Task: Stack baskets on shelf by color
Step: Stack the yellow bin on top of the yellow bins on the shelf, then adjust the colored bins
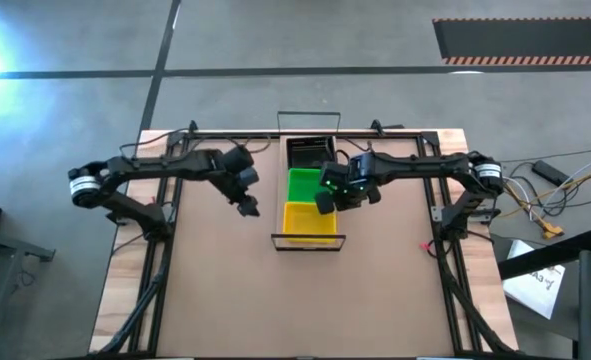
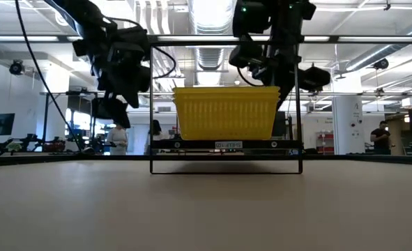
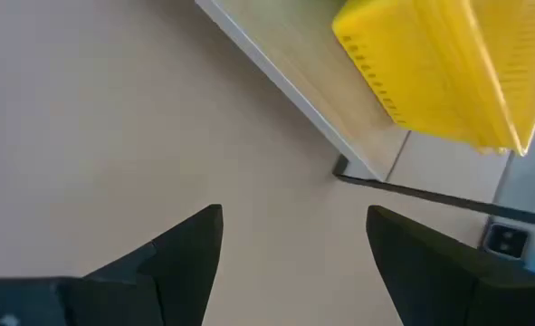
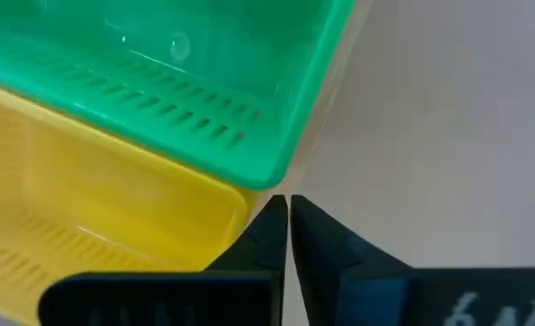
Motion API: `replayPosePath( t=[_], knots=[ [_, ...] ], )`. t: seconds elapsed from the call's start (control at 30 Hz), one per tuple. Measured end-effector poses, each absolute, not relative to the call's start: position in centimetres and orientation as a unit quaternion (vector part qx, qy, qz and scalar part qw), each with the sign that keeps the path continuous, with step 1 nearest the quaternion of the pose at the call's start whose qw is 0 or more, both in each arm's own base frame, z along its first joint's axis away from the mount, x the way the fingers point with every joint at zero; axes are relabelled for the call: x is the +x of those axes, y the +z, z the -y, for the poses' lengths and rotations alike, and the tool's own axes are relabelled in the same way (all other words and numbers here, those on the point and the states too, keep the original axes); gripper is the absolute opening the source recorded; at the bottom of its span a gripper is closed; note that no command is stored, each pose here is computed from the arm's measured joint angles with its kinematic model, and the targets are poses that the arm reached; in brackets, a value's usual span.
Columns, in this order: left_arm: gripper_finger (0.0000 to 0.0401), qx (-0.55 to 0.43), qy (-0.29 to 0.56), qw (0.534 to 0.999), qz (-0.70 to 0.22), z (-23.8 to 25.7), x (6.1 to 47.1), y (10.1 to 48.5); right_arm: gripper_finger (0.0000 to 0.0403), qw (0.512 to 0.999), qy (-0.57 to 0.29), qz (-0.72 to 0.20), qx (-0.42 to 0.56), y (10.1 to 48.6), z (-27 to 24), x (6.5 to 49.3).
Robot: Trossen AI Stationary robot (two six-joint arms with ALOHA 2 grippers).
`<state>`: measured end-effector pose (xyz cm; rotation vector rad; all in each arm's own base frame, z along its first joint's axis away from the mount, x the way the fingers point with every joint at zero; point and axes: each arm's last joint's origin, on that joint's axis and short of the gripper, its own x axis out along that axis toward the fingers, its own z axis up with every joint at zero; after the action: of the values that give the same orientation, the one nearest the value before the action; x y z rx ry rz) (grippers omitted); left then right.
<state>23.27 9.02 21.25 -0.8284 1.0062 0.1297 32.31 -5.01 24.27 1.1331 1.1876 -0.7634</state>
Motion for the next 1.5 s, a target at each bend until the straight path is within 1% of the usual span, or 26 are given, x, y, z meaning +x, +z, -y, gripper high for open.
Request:
replayPosePath(
  t=[0.17, 0.33, 0.47, 0.7, 0.83, 0.93, 1.03, 1.13, 1.3, 1.5],
  knots=[
    [0.0258, -0.408, 0.047, 0.794, -0.449, -7.9, 25.5, 20.3, 0.0009, 0.62, -0.315, -0.532, 0.483, 23.8, 4.9, 32.1],
    [0.0258, -0.445, 0.04, 0.798, -0.405, -7.0, 28.0, 20.3, 0.0009, 0.624, -0.293, -0.545, 0.477, 23.6, 4.8, 32.1],
    [0.0258, -0.469, 0.046, 0.794, -0.383, -6.5, 29.2, 20.1, 0.0009, 0.632, -0.27, -0.557, 0.467, 23.6, 4.8, 32.0],
    [0.0258, -0.489, 0.057, 0.784, -0.379, -6.3, 30.4, 19.8, 0.0008, 0.64, -0.26, -0.568, 0.447, 23.6, 5.5, 31.7],
    [0.0258, -0.49, 0.069, 0.784, -0.375, -6.3, 30.4, 19.9, 0.0008, 0.642, -0.256, -0.569, 0.445, 23.6, 5.8, 31.6],
    [0.0258, -0.489, 0.081, 0.783, -0.376, -6.3, 30.0, 20.1, 0.0008, 0.641, -0.236, -0.576, 0.449, 23.6, 5.7, 31.6],
    [0.0258, -0.486, 0.101, 0.775, -0.39, -6.3, 29.2, 20.7, 0.0008, 0.632, -0.224, -0.594, 0.445, 23.8, 5.6, 31.2],
    [0.0258, -0.481, 0.127, 0.766, -0.406, -6.2, 28.0, 21.3, 0.0008, 0.621, -0.225, -0.614, 0.433, 24.8, 5.9, 30.2],
    [0.0258, -0.474, 0.159, 0.779, -0.378, -7.6, 27.0, 22.5, 0.0008, 0.643, -0.258, -0.578, 0.431, 26.3, 8.2, 28.8],
    [0.0258, -0.463, 0.224, 0.787, -0.339, -10.0, 27.2, 22.0, 0.0008, 0.672, -0.296, -0.514, 0.443, 25.7, 11.3, 29.1]
  ],
)
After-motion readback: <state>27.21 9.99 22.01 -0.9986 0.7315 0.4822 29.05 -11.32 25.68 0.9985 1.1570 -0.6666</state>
